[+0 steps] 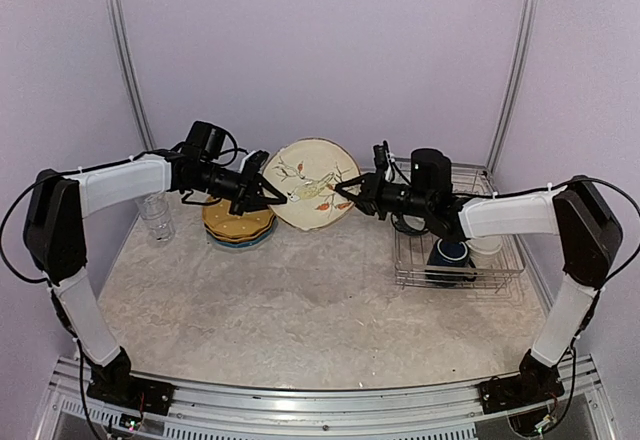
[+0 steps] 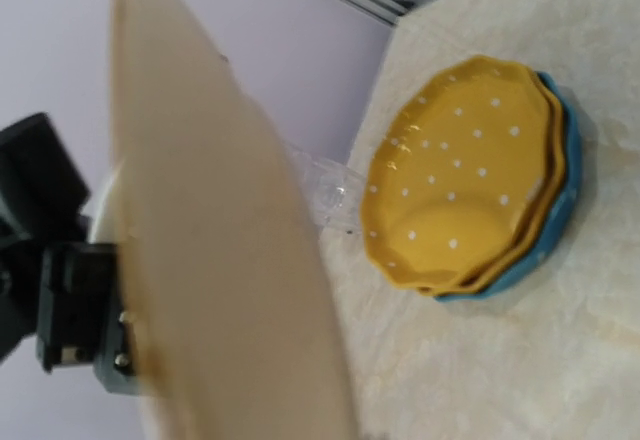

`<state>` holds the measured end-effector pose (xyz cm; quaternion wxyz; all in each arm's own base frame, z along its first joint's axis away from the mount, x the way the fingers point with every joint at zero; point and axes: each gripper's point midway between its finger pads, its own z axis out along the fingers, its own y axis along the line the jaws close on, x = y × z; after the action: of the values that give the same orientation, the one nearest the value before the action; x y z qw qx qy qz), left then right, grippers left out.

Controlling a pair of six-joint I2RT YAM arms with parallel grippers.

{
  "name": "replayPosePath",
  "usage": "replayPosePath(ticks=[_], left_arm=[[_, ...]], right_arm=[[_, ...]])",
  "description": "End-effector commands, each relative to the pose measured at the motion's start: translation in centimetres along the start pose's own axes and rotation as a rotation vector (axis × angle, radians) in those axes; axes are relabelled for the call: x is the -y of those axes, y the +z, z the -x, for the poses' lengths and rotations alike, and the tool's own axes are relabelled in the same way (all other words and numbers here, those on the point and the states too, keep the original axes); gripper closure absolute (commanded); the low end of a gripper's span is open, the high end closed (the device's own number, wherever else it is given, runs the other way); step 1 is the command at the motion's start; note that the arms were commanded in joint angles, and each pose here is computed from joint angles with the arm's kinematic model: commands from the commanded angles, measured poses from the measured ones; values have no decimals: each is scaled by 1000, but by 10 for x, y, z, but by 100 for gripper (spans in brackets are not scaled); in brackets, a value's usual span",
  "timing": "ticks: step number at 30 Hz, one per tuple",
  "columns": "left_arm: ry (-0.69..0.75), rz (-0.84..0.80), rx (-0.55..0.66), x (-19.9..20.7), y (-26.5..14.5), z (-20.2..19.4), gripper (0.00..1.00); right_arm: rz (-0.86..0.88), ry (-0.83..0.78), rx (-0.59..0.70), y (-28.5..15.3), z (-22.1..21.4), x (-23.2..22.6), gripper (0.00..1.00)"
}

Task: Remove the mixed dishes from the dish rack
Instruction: Pass from the right arm to the left, then place the plate on the plate.

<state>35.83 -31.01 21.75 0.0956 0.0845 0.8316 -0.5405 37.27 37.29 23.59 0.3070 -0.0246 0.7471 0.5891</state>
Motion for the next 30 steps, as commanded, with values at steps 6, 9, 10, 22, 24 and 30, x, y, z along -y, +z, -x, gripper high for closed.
replayPosePath(ticks=[6,9,10,22,24,30], left_arm=[[-119,106,137,-33,-48,38,100],[-198,190,182,-60,-69,49,100],[-225,221,191,-68,-76,51,100],[-407,471,271,-149,-123,65,100],[-410,490,268,-153,-124,65,100],[-440,494,244,-166,-118,65,100]], right_arm=[[-24,-139,97,-8,28,-22,16],[-68,-146,105,-14,31,-13,10],[-74,-149,111,-16,33,-13,10],[-99,-169,114,-24,33,-12,10],[-98,-171,114,-26,33,-13,10],[-108,-191,128,-33,36,-18,10]])
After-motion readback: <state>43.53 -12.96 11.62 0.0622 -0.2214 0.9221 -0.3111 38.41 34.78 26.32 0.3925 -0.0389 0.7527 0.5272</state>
